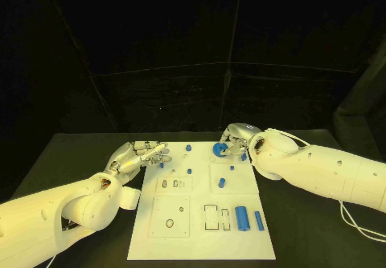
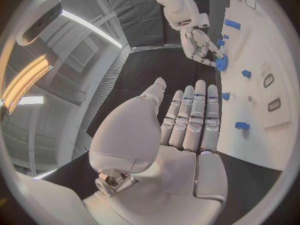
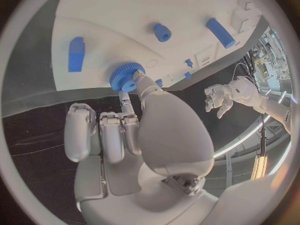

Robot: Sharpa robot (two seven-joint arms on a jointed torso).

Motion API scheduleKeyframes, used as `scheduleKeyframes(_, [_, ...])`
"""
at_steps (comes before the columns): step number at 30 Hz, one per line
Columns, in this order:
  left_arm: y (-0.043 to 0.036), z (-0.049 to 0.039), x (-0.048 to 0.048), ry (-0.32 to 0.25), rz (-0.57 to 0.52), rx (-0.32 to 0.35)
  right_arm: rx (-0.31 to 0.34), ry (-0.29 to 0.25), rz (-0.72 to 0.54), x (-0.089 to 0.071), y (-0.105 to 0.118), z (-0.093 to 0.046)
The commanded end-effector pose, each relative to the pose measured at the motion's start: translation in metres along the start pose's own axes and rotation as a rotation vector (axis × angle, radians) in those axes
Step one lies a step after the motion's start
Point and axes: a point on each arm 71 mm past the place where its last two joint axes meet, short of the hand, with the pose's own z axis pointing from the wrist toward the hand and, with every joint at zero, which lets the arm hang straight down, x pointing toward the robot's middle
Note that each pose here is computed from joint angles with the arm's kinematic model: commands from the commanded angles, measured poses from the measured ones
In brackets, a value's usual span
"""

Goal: Assemble the parts on the task board

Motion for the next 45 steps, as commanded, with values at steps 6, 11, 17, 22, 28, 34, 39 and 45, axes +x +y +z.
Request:
scheduleKeyframes(6, [-0.0015, -0.0002, -0.0002, 0.013, -0.002, 0.007, -0.105, -0.103, -0.024, -0.006, 0.041, -0.003])
scheduleKeyframes(11, [-0.0014, 0.0, -0.001, 0.012, -0.001, 0.007, -0.18, -0.128, -0.07, -0.002, 0.073, 0.003])
scheduleKeyframes(17, [-0.0013, 0.0003, -0.0029, 0.007, 0.001, 0.007, -0.222, -0.129, -0.092, 0.004, 0.096, 0.012])
scheduleKeyframes(22, [-0.0012, 0.0005, -0.004, 0.005, 0.003, 0.008, -0.232, -0.107, -0.102, 0.011, 0.105, 0.019])
scheduleKeyframes(28, [-0.0012, 0.0007, -0.0037, 0.006, 0.002, 0.008, -0.229, -0.081, -0.106, 0.019, 0.108, 0.025])
scheduleKeyframes(34, [-0.0011, 0.0009, -0.0036, 0.006, 0.002, 0.008, -0.219, -0.039, -0.12, 0.028, 0.107, 0.029])
scheduleKeyframes(39, [-0.001, 0.001, -0.0039, 0.005, 0.002, 0.008, -0.214, -0.023, -0.126, 0.031, 0.105, 0.03])
scheduleKeyframes(45, [-0.001, 0.0011, -0.0037, 0.006, 0.002, 0.008, -0.219, -0.014, -0.129, 0.033, 0.106, 0.031])
